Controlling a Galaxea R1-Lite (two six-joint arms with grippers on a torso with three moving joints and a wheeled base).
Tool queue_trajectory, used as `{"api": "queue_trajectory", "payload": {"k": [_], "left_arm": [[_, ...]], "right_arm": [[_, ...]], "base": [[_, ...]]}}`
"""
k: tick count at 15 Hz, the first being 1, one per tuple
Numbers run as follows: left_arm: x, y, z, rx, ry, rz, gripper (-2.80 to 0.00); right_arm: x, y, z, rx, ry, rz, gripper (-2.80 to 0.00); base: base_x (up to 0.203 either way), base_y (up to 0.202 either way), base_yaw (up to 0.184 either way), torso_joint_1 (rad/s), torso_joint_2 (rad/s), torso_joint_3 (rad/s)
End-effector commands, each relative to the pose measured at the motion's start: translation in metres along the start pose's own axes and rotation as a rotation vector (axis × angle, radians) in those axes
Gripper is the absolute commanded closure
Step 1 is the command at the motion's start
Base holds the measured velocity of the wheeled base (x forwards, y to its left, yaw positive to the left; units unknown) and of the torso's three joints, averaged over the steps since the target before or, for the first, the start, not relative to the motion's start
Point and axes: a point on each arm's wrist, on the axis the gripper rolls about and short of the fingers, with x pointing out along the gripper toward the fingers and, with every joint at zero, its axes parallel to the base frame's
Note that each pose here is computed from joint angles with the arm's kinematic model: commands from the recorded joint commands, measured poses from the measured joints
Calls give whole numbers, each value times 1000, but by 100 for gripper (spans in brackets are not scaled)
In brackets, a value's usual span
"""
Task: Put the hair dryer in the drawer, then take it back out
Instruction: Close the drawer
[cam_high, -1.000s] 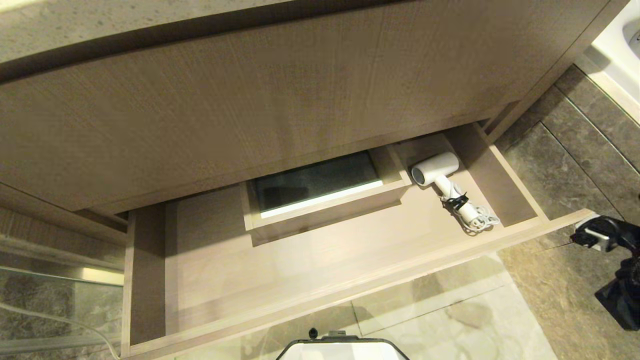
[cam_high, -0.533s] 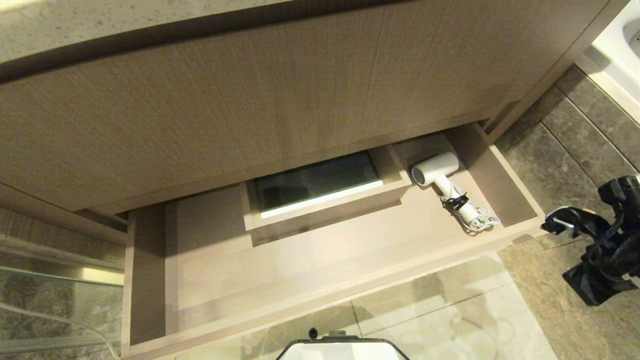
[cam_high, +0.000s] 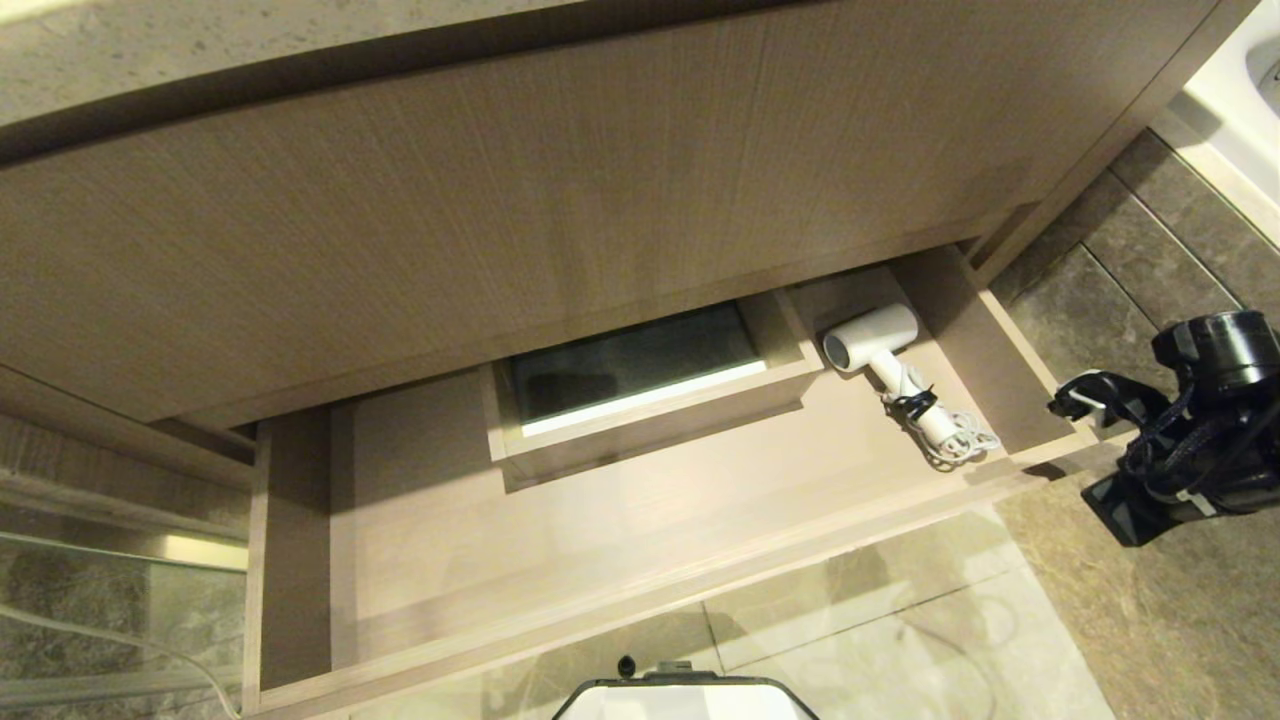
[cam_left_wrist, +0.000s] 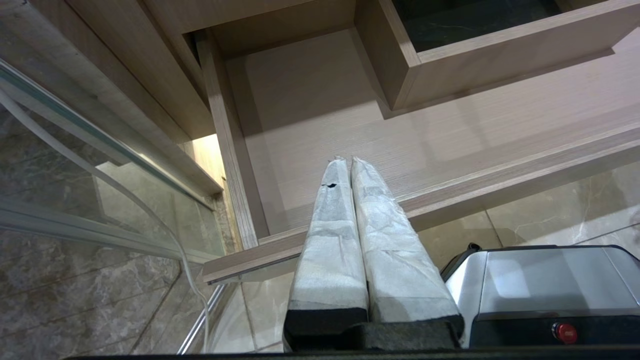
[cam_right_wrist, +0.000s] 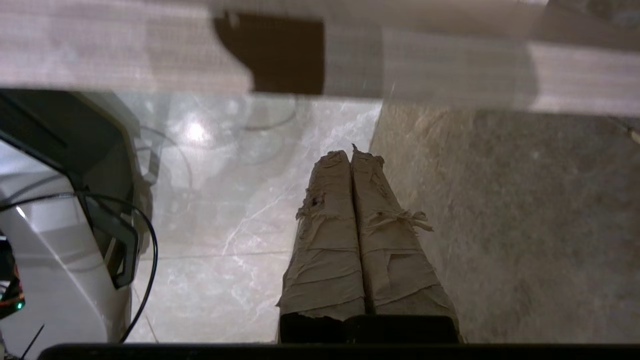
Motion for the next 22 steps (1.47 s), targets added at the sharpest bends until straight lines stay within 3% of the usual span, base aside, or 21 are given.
{"api": "queue_trajectory", "payload": {"k": [1, 6, 10, 16, 22], "left_arm": [[0, 0, 0, 0, -1, 0, 0], [0, 0, 0, 0, 0, 0, 0], [0, 0, 0, 0, -1, 0, 0], [0, 0, 0, 0, 0, 0, 0], [0, 0, 0, 0, -1, 0, 0]], "right_arm": [[6, 0, 1, -5, 6, 3, 0], [9, -4, 10, 4, -37, -24, 0], [8, -17, 37, 55, -236, -118, 0], [7, -17, 84, 283, -553, -140, 0], [-10, -19, 77, 301, -577, -155, 0]], "base": [[0, 0, 0, 0, 0, 0], [0, 0, 0, 0, 0, 0], [0, 0, 0, 0, 0, 0], [0, 0, 0, 0, 0, 0], [0, 0, 0, 0, 0, 0]]}}
